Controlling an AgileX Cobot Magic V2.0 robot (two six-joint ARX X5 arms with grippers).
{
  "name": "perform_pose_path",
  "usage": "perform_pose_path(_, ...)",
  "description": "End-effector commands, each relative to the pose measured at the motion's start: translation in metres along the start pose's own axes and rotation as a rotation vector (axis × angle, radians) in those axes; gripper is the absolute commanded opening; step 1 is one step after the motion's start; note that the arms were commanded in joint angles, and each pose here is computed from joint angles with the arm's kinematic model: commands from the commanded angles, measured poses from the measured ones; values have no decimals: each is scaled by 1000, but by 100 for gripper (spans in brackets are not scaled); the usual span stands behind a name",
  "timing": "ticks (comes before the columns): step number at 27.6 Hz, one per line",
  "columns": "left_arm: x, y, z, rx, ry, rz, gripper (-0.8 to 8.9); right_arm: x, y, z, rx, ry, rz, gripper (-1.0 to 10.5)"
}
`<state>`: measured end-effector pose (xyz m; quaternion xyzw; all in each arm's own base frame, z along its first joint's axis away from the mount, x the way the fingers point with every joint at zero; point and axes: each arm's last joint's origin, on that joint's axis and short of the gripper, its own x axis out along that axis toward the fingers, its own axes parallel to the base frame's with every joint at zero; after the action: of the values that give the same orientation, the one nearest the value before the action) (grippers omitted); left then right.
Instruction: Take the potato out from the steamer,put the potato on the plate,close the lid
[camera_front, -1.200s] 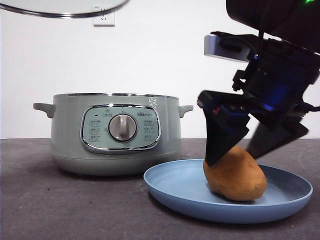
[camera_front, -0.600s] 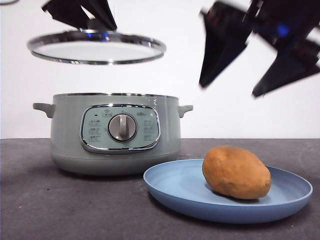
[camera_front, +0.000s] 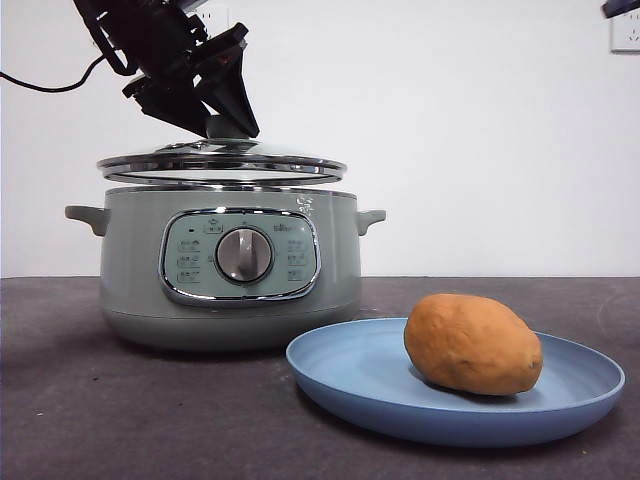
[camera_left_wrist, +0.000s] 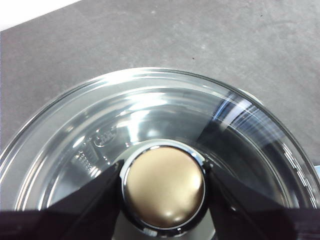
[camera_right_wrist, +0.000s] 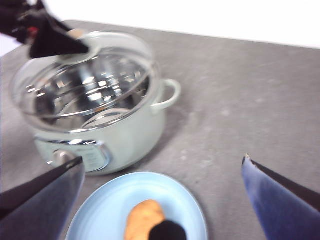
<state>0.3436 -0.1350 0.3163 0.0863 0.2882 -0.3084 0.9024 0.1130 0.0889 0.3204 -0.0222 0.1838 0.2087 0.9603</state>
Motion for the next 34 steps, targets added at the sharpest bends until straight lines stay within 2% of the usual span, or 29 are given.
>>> perform_pose_path(1, 0, -2, 7, 26, -63, -8, -9, -1, 0, 0, -2, -1, -5, 626)
perform_pose_path(10, 19, -4, -3, 13, 14, -26, -9, -1, 0, 0, -2, 1, -5, 626)
perform_pose_path(23, 19, -5, -11, -6, 89, -37, -8, 0, 0, 0, -6, 2, -5, 626)
perform_pose_path(25, 19, -5, -11, -10, 91, -39, 30, 0, 0, 0, -6, 2, -4, 626)
perform_pose_path(26, 19, -5, -12, -12, 93, -39, 99, 0, 0, 0, -6, 2, -3, 626)
perform_pose_path(29, 19, -5, -12, -12, 96, -39, 437, 0, 0, 0, -6, 3, -3, 626)
perform_pose_path(30, 19, -5, -12, -12, 96, -39, 518, 0, 0, 0, -6, 3, -2, 626)
perform_pose_path(31, 19, -5, -12, -12, 95, -38, 545, 0, 0, 0, -6, 4, -3, 626)
perform_pose_path(34, 17, -5, -11, -11, 92, -38, 542, 0, 0, -1, -9, 12, -4, 626)
